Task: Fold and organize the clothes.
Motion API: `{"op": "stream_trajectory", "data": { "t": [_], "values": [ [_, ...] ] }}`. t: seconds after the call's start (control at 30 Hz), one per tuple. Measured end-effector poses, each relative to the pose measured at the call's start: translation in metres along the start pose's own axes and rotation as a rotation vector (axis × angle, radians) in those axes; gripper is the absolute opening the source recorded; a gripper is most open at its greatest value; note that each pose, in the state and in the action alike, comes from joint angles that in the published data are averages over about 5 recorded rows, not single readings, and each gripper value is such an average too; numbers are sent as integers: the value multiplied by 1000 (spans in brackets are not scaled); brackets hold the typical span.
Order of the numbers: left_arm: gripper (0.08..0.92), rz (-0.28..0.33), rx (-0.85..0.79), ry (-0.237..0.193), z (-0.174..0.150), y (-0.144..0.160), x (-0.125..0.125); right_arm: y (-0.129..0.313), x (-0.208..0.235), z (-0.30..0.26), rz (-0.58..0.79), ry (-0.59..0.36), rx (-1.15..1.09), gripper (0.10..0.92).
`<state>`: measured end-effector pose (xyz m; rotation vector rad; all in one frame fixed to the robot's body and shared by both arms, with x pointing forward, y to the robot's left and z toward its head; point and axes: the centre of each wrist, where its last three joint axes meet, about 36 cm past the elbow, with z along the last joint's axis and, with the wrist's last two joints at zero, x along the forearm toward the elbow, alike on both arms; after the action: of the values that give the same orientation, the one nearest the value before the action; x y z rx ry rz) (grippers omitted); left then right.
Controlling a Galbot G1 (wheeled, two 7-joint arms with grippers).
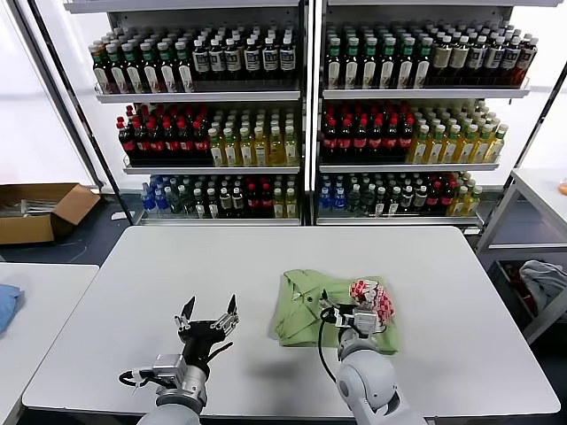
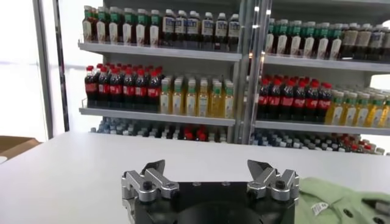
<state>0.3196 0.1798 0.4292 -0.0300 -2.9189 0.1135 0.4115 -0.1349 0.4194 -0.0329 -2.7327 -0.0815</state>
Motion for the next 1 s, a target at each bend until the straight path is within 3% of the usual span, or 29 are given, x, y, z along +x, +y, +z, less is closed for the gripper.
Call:
{"op": "stream_trajectory", "data": {
  "t": [0.33,1.0],
  "values": [
    [823,5,-6,3,3,-5,0,-21,6,-14,45,-62,-1,823],
    [823,1,-22,21,10,-5,-1,-42,-21,5,102,77,-181,823]
  ]
}}
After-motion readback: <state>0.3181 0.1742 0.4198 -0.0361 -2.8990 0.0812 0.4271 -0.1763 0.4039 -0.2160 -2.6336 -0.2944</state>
